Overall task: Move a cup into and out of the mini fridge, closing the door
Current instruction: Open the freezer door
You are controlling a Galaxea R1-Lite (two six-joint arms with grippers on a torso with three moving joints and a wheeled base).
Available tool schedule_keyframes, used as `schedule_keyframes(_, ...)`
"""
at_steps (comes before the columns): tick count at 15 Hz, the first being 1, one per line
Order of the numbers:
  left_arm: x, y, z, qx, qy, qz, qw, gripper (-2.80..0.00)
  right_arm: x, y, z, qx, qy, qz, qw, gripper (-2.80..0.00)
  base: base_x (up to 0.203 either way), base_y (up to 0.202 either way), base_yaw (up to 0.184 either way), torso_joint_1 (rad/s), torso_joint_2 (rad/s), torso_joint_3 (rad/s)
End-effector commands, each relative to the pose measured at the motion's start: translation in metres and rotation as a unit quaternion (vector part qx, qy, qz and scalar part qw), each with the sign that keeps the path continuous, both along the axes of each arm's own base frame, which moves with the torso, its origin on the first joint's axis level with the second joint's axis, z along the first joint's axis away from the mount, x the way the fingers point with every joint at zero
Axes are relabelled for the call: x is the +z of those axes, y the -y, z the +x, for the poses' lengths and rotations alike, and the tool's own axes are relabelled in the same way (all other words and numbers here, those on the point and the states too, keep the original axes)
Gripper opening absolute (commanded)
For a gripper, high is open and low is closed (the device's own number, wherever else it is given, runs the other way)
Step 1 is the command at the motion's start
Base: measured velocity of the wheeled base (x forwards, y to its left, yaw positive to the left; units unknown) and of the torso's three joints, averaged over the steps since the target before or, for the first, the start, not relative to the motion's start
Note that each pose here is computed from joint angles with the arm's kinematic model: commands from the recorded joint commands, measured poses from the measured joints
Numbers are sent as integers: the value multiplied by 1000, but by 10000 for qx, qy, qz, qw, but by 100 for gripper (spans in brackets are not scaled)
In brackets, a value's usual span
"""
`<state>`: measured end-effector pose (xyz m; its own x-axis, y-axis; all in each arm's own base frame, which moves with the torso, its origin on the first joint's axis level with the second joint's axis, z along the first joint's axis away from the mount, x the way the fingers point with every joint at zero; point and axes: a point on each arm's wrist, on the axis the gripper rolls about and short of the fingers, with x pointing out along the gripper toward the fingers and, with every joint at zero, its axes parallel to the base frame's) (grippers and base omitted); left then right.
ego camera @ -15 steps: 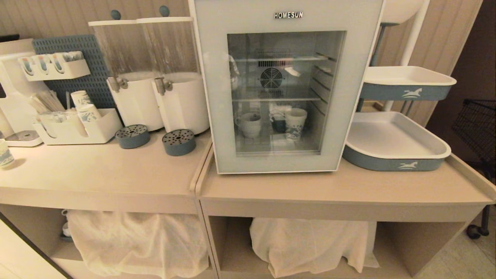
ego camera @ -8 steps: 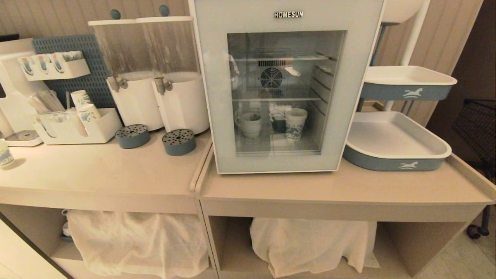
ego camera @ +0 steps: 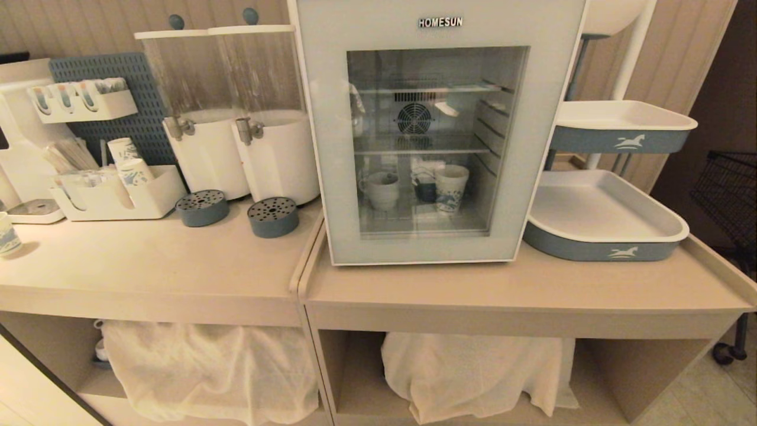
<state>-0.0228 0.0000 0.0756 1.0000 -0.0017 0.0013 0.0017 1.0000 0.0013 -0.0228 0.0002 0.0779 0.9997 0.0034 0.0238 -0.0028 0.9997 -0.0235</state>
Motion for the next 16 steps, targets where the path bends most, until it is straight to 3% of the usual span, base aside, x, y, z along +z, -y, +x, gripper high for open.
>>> schedule_keyframes(1,0,0,0,9,-14,40,10000,-280,-4,0,1,5,-96,1,10000,-280,0,0,0,0,0,0)
schedule_keyframes(4,0,0,0,8,-22,162,9999,-280,-4,0,1,6,-88,2,10000,-280,0,0,0,0,0,0)
schedule_keyframes(11,1,0,0,16,-5,155,9999,-280,-4,0,1,-1,-89,2,10000,-280,0,0,0,0,0,0)
schedule_keyframes(13,24,0,-8,46,320,163,9993,-280,-5,0,1,6,-100,2,10000,-280,0,0,0,0,0,0)
schedule_keyframes(16,87,0,-39,55,712,146,9973,-280,-4,0,1,6,-103,0,9999,-280,0,0,0,0,0,0)
